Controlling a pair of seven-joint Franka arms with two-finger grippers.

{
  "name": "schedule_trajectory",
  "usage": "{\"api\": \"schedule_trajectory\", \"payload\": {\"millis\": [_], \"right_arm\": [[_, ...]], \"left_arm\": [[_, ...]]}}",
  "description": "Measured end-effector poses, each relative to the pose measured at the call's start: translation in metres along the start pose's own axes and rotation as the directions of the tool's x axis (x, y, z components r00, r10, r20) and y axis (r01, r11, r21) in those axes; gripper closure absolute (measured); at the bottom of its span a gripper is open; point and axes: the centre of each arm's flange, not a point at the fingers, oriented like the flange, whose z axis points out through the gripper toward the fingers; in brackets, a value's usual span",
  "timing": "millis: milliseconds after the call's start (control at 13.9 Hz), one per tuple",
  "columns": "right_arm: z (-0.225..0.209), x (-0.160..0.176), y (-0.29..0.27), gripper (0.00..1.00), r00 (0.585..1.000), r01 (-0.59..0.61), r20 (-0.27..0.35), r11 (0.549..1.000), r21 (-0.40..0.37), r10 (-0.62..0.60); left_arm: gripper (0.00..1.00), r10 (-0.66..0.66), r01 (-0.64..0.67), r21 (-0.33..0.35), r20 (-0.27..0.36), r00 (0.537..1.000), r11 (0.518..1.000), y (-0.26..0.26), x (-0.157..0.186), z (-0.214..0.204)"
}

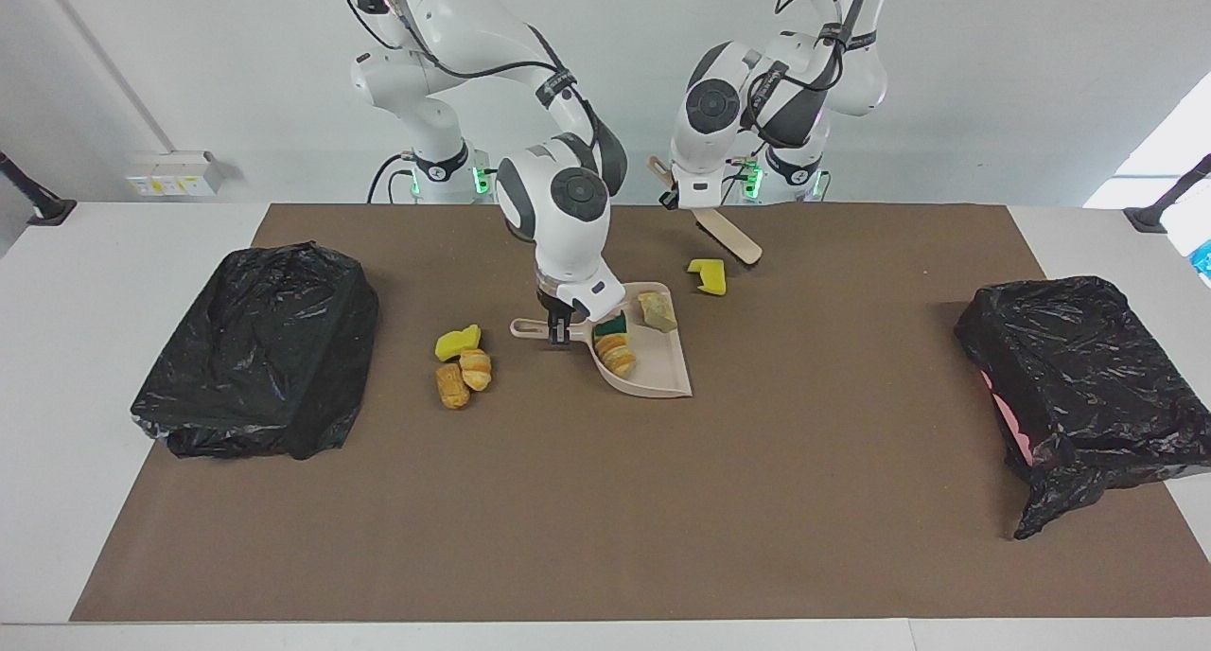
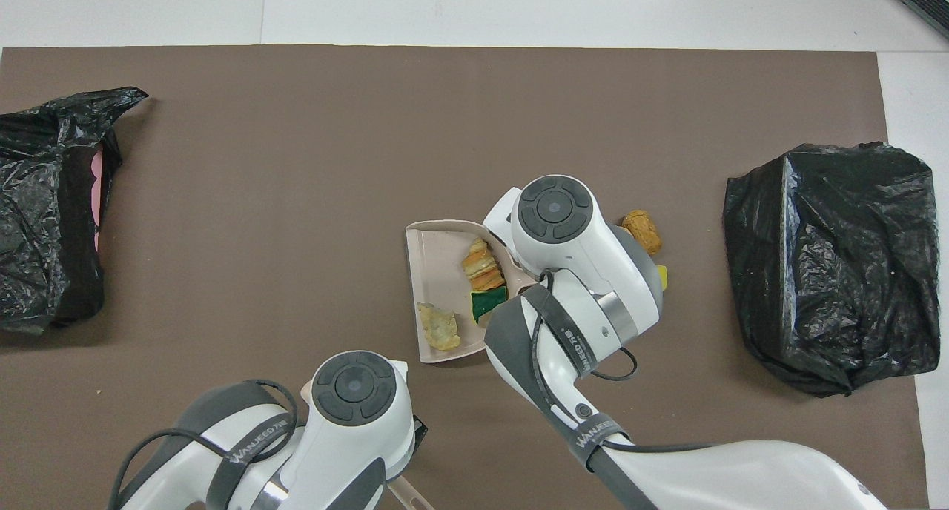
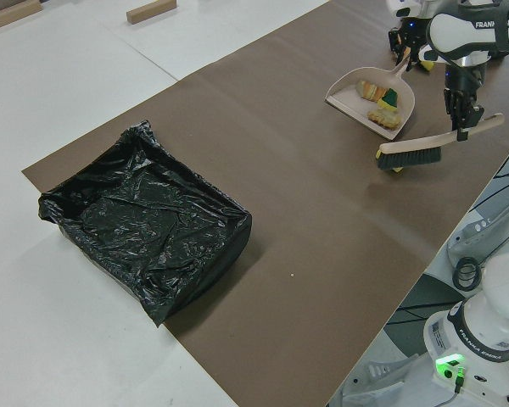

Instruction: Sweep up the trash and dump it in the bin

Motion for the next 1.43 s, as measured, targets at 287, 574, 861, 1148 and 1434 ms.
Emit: {"api": "schedule_trajectory", "payload": {"millis": [287,574,861,1148,1434], "right_arm": [[0.002,-0.002,-0.002,0.69,1.0,0.009,-0.007,1.0,-0.014,-0.009],[0.002,-0.002,-0.003,0.69,1.0,0.01,-0.009,1.0,-0.017,-0.01],[0.002,-0.002,-0.003,0.69,1.0,0.01,-0.009,1.0,-0.017,-0.01],[0.001,-0.002,-0.003,0.69,1.0,0.01,-0.009,1.0,-0.018,-0.01],[0.001,-0.002,-0.003,0.69,1.0,0.01,-0.009,1.0,-0.018,-0.01]], "left_arm": [[0.75,0.071,-0.074,-0.085,-0.033,0.997,0.994,0.016,0.004,0.015],[0.75,0.271,-0.284,-0.197,-0.089,0.958,0.938,0.031,0.037,0.002],[0.75,0.39,-0.424,-0.324,-0.167,0.906,0.846,0.059,0.044,-0.017],[0.75,0.366,-0.421,-0.441,-0.209,0.907,0.792,0.085,0.033,-0.032],[0.75,0.332,-0.387,-0.526,-0.201,0.922,0.758,0.105,0.032,-0.056]]}}
